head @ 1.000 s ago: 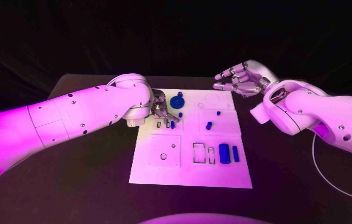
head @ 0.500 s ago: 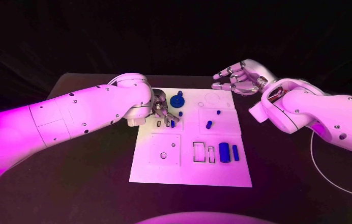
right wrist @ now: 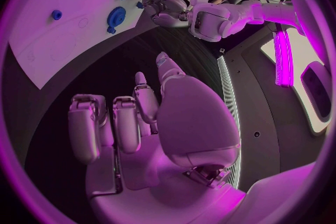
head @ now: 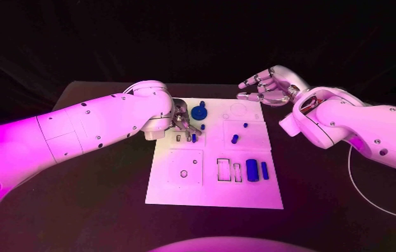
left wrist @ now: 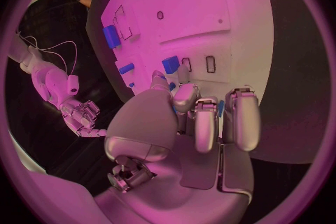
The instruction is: Assemble the parts on the task board
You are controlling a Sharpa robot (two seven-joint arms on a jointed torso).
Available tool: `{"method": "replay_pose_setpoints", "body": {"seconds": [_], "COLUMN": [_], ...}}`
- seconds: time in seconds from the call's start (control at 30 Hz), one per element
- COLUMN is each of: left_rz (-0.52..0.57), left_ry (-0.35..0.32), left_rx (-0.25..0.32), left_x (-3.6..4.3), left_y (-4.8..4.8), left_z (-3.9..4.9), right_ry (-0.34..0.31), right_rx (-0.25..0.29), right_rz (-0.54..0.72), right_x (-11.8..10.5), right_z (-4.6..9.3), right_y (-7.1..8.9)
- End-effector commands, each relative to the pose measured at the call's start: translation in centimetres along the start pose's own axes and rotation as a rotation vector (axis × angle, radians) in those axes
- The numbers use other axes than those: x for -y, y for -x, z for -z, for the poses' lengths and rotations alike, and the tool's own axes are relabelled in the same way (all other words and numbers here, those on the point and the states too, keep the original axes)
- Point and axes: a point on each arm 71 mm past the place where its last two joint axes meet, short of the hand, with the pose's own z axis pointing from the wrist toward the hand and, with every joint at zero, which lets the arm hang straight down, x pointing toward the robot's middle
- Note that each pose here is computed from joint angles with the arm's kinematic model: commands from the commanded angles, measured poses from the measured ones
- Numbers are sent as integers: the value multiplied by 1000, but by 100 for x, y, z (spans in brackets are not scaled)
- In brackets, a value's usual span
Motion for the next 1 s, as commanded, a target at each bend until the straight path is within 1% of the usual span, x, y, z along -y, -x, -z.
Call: {"method": "replay_pose_setpoints", "body": {"seconds": [0.03, 0.57, 1.0], "left_rz": [-13, -23, -24], "left_ry": [41, 32, 30], "left_rx": [-24, -41, -50], "left_x": [-15, 19, 29], "left_y": [-18, -35, -40], "left_z": [-5, -9, -30], "right_ry": [7, 8, 11], "right_rx": [-17, -22, -25], "right_rz": [12, 11, 10], "right_x": [-7, -10, -13], "right_z": [-2, -18, -22], "right_y": [-20, -42, -54]}}
